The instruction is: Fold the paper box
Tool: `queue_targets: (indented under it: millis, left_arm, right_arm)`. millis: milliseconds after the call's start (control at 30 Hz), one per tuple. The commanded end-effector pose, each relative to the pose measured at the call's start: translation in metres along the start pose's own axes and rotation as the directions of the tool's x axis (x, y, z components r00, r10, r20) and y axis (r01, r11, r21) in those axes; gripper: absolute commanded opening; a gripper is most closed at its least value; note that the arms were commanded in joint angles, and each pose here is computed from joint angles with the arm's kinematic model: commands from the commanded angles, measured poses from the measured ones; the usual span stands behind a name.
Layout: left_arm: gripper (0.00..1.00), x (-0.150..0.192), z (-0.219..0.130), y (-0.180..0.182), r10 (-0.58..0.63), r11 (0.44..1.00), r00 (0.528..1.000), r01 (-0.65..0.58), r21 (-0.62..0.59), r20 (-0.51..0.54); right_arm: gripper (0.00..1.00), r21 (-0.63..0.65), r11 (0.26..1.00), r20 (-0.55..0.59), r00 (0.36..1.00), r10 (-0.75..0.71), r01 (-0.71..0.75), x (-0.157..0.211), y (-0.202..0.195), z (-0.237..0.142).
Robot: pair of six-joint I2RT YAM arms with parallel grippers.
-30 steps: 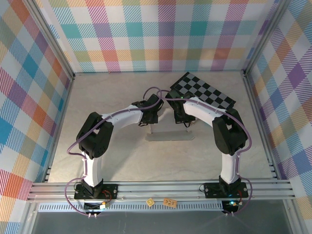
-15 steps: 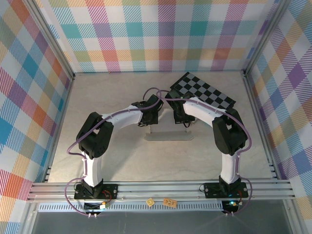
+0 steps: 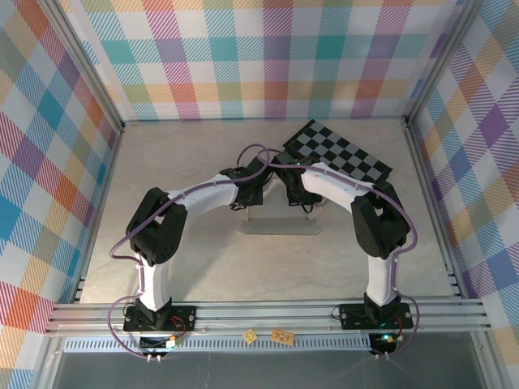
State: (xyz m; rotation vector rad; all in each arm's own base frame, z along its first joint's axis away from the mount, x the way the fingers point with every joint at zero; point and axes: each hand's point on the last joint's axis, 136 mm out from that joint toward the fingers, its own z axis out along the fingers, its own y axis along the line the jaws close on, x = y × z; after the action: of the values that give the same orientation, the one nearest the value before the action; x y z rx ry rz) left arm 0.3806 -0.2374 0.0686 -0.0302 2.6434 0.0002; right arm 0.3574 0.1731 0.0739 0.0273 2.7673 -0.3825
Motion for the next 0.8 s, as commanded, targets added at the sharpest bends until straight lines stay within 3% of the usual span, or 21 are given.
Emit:
queue_targets:
  millis: [0, 233, 333, 433, 533, 767]
  left_arm:
    - [0.00, 0.003, -0.013, 0.028, -0.009, 0.995, 1.000, 0.008, -0.101, -0.001]
    - [0.02, 0.002, -0.015, 0.027, -0.007, 0.996, 1.000, 0.008, -0.087, 0.006]
    - [0.26, -0.002, -0.021, 0.025, -0.014, 0.997, 1.000, 0.015, -0.073, 0.013]
    - [0.41, -0.011, -0.036, 0.022, -0.054, 0.998, 0.998, 0.055, -0.035, 0.024]
    - [0.48, -0.019, -0.055, 0.024, -0.118, 0.993, 0.993, 0.118, 0.000, 0.024]
    - [0.50, -0.035, -0.098, 0.037, -0.249, 0.968, 0.968, 0.247, 0.042, 0.038]
  right_arm:
    - [0.00, 0.201, 0.980, 0.003, 1.000, -0.012, 0.011, 0.006, -0.030, 0.000]
    - [0.00, 0.205, 0.979, -0.010, 1.000, -0.004, 0.006, 0.011, -0.023, 0.001]
    - [0.00, 0.159, 0.987, -0.021, 1.000, 0.015, -0.011, 0.011, -0.017, -0.003]
    - [0.00, 0.120, 0.993, -0.037, 0.999, 0.026, -0.022, 0.011, -0.011, -0.006]
    - [0.00, 0.104, 0.994, -0.056, 0.998, 0.041, -0.035, 0.014, -0.007, -0.007]
    - [0.00, 0.076, 0.994, -0.117, 0.990, 0.082, -0.073, 0.025, 0.000, -0.005]
